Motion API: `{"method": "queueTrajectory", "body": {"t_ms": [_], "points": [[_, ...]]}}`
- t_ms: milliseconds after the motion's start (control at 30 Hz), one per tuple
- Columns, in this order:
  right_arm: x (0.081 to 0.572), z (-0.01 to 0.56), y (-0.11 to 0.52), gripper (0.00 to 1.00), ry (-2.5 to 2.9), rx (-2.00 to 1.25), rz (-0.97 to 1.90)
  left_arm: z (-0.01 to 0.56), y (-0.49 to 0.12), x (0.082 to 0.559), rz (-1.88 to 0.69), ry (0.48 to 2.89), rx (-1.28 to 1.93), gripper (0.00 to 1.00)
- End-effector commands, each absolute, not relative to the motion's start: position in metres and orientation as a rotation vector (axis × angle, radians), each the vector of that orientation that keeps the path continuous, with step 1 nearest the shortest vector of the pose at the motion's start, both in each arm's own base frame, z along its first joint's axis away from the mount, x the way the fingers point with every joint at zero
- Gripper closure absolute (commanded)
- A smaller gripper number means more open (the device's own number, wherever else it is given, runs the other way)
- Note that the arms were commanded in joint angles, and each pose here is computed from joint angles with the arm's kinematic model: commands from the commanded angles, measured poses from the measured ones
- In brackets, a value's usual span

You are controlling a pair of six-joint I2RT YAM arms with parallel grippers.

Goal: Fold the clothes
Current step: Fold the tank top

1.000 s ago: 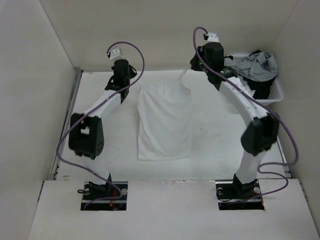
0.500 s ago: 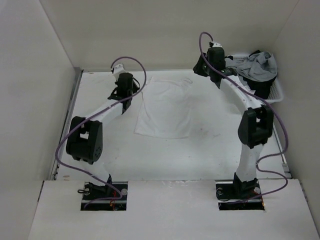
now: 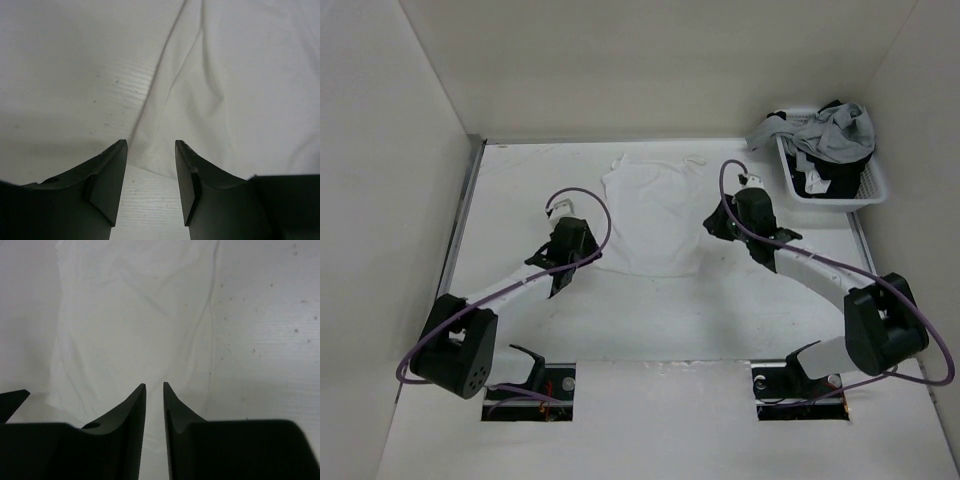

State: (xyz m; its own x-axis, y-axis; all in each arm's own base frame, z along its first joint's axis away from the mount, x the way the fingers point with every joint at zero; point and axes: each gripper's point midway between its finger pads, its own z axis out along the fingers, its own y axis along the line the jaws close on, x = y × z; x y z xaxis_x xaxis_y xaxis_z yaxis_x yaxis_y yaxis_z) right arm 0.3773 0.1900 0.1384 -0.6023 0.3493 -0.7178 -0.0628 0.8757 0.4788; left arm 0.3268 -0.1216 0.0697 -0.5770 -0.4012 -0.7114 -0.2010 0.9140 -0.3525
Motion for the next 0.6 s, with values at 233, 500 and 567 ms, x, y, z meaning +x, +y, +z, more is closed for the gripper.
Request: {"method": "queueTrajectory", "body": {"t_ms": [233, 500, 567], "points": [[0.361, 0.108, 0.163, 0.54, 2.106, 0.34, 0.584, 0.051, -0.135, 0.324, -0.348, 2.257, -0.401, 0.67], [0.358, 0.071, 0.175, 0.54, 2.204, 0.379, 0.625, 0.032, -0.132, 0.318, -0.323, 2.314, -0.402, 0.68], [0.358, 0.063, 0.179, 0.55, 2.233, 0.376, 0.638, 0.028, -0.137, 0.317, -0.347, 2.336, -0.39, 0.7]]}}
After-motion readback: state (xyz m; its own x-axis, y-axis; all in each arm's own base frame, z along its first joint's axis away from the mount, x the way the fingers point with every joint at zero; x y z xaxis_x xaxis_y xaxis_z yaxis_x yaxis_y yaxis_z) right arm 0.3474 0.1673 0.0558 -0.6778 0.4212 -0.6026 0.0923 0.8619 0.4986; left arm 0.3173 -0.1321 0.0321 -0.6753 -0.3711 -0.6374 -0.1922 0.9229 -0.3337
